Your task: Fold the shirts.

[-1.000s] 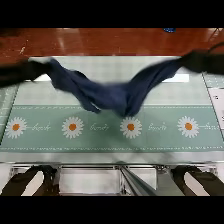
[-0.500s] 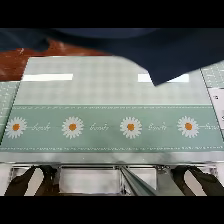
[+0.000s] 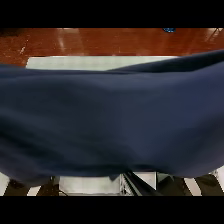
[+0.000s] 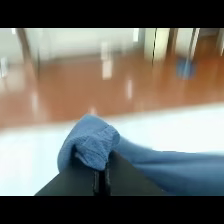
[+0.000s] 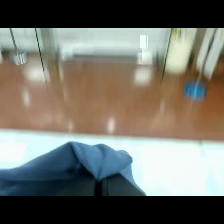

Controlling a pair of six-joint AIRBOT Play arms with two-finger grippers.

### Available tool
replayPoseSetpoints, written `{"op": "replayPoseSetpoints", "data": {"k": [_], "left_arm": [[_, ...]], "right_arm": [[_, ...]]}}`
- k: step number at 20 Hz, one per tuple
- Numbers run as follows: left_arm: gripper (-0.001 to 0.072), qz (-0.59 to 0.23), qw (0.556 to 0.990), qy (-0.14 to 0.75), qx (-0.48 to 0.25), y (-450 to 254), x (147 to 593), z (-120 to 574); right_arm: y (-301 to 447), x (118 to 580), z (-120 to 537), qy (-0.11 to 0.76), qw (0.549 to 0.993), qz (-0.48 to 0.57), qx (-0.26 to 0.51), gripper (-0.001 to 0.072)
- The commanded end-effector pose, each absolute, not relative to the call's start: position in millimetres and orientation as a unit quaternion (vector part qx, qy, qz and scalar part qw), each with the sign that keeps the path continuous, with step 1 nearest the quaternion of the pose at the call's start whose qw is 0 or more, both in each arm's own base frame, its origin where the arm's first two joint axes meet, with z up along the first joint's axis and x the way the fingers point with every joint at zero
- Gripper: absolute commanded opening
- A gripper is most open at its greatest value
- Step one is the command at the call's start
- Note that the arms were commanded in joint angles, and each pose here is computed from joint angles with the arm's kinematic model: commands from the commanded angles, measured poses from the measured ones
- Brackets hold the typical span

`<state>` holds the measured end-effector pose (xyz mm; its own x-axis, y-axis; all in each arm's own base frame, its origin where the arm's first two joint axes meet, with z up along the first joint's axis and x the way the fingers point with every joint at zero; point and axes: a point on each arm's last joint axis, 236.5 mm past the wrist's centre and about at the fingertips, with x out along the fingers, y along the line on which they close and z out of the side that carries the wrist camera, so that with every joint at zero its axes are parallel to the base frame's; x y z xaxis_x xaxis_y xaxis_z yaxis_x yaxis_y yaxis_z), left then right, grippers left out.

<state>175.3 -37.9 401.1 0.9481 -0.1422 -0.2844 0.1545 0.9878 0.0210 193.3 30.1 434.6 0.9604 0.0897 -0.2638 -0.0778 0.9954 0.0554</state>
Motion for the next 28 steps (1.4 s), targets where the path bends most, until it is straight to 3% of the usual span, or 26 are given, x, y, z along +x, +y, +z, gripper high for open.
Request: {"op": "replayPoseSetpoints", "data": {"k": [1,3,8,12,15,16,17,18,20,22,25,28], "left_arm": [[0.0017,-0.069,0.938,0.341,0.010,-29.0,179.0,268.3],[0.0017,-0.074,0.907,0.415,-0.007,-32.2,195.7,195.2],[0.0017,-0.066,0.853,0.497,-0.145,-57.5,240.4,35.7],[0.0017,-0.040,0.845,0.487,-0.216,-61.6,299.7,-9.9],[0.0017,-0.029,0.812,0.529,-0.245,-66.8,331.8,-38.3],[0.0042,-0.030,0.799,0.546,-0.248,-69.7,337.9,-43.8],[0.0262,-0.037,0.782,0.571,-0.246,-73.9,338.8,-47.7],[0.0498,-0.046,0.761,0.602,-0.236,-74.0,336.4,-49.0],[0.0511,-0.064,0.741,0.645,-0.176,-51.1,329.2,-40.4],[0.0511,-0.022,0.757,0.635,-0.153,-2.7,332.1,-18.1],[0.0510,0.052,0.776,0.589,-0.218,61.2,321.9,3.9],[0.0510,-0.007,0.740,0.569,-0.360,39.3,301.1,-15.9]], "right_arm": [[33.9,224.9,349.1,0.244,0.965,0.068,0.067,0.0032],[46.2,258.5,297.6,0.289,0.945,0.113,0.100,0.0032],[43.7,347.9,174.3,0.396,0.890,0.153,0.166,0.0032],[41.8,429.3,106.0,0.433,0.850,0.172,0.246,0.0032],[51.1,468.0,65.4,0.464,0.812,0.182,0.303,0.0044],[53.9,476.1,55.4,0.473,0.802,0.182,0.316,0.0246],[54.8,477.6,47.9,0.487,0.791,0.183,0.324,0.0413],[49.6,474.9,43.3,0.501,0.784,0.183,0.318,0.0414],[26.1,462.4,42.6,0.517,0.780,0.171,0.309,0.0414],[-17.1,433.3,36.7,0.551,0.775,0.128,0.281,0.0413],[-94.3,372.7,13.8,0.597,0.763,-0.001,0.246,0.0408],[-97.8,332.8,-13.7,0.576,0.755,-0.042,0.311,0.0408]]}}
